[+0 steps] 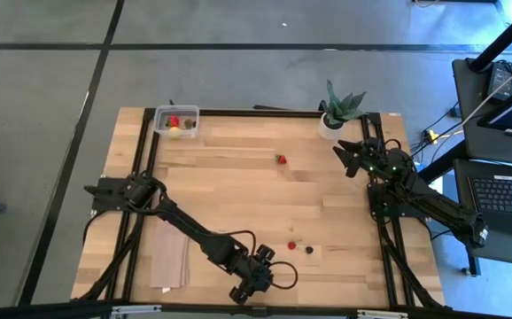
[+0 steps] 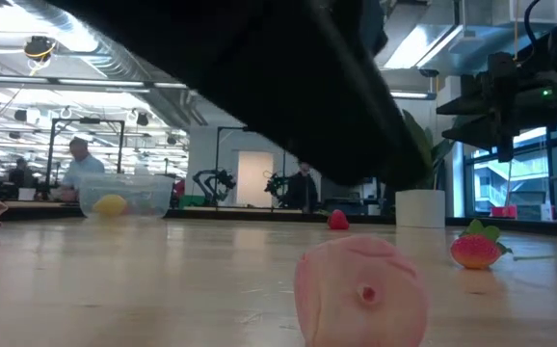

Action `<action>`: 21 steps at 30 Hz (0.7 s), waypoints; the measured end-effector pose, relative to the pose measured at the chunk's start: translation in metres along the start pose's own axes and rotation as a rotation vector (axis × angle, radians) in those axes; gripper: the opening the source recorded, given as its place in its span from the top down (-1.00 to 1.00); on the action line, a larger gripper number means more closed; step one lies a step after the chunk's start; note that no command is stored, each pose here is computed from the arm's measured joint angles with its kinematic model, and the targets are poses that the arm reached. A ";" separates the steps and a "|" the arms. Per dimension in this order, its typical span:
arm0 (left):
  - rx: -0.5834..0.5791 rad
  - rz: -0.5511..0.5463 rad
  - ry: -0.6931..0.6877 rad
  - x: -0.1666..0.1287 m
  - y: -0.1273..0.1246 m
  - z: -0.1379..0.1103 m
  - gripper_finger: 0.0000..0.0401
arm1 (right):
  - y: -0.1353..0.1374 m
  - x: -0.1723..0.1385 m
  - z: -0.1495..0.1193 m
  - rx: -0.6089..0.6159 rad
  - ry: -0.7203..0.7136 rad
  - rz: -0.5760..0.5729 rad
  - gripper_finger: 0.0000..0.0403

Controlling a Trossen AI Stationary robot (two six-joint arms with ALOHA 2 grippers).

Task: Pick and placing Produce into tupperware
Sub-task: Put the pink peach into the transparent container

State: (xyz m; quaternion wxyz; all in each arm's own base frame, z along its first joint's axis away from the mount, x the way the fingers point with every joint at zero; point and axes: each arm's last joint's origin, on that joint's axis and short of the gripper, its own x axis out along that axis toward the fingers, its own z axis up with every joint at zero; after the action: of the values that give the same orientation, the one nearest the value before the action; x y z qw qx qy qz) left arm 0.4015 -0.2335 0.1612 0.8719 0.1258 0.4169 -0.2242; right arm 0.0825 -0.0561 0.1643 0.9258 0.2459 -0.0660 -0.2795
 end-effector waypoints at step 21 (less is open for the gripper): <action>-0.126 -0.061 0.071 0.021 0.003 -0.015 -0.04 | 0.000 0.000 0.000 -0.003 0.000 0.000 -0.34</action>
State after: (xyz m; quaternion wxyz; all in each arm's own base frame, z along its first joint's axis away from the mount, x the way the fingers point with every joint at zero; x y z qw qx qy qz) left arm 0.4048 -0.2305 0.1351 0.8554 0.0659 0.4646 -0.2191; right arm 0.0825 -0.0561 0.1643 0.9261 0.2448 -0.0654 -0.2797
